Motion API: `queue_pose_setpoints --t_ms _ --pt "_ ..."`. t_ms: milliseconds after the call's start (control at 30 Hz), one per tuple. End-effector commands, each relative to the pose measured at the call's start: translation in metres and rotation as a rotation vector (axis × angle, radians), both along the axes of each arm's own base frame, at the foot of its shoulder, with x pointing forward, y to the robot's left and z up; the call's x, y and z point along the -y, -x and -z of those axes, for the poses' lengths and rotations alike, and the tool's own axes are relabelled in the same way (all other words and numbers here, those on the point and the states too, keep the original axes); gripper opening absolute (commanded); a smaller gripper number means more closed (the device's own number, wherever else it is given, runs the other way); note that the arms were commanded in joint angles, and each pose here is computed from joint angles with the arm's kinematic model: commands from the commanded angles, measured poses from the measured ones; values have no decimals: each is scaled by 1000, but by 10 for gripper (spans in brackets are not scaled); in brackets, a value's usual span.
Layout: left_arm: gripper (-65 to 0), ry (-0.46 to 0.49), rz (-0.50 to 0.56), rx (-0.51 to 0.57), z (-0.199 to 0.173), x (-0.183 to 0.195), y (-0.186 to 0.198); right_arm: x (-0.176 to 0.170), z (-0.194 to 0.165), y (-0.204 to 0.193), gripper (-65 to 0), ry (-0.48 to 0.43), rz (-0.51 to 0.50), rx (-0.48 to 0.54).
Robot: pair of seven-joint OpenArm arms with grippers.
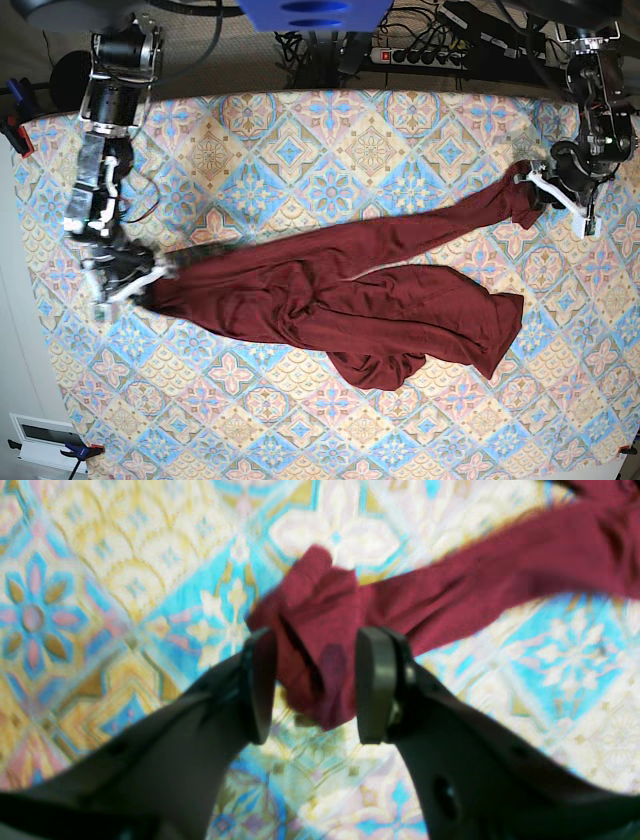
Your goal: Layout the t-shirt on the table in an organized manner, then fold the t-shirt properly
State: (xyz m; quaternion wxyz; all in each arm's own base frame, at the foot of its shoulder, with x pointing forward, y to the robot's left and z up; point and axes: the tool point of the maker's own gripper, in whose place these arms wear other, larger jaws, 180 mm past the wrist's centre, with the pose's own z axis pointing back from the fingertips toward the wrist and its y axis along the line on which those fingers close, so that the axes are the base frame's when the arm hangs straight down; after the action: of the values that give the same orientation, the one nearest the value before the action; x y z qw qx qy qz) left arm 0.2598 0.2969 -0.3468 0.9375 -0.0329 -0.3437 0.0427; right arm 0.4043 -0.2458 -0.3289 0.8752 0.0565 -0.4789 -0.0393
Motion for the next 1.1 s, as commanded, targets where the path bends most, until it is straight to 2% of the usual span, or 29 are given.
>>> queue_pose_setpoints --t_ms 0,200,433,500,633,733,833,967,1067 --pt "-395 -6 8 56 -15 1 -10 15 -18 -3 -650 13 28 46" --pt "-395 12 11 155 -39 11 -38 82 -33 21 -650 79 136 49" --pt "-395 52 3 272 -70 21 -76 124 -44 31 -649 100 227 60" --pt "-395 80 18 257 -62 30 -90 136 -42 36 -649 97 258 52" --pt "-395 164 36 147 -22 53 -114 136 -41 37 -649 101 256 49" --pt "-395 211 53 115 -8 73 -122 135 -43 37 -649 104 251 54" --pt "-394 244 77 172 -18 96 -141 135 -43 37 -649 104 250 52" --pt "-395 251 114 139 3 119 -159 134 -43 36 -649 105 248 53" --pt "-395 267 97 131 17 124 -168 134 -43 36 -649 101 247 55"
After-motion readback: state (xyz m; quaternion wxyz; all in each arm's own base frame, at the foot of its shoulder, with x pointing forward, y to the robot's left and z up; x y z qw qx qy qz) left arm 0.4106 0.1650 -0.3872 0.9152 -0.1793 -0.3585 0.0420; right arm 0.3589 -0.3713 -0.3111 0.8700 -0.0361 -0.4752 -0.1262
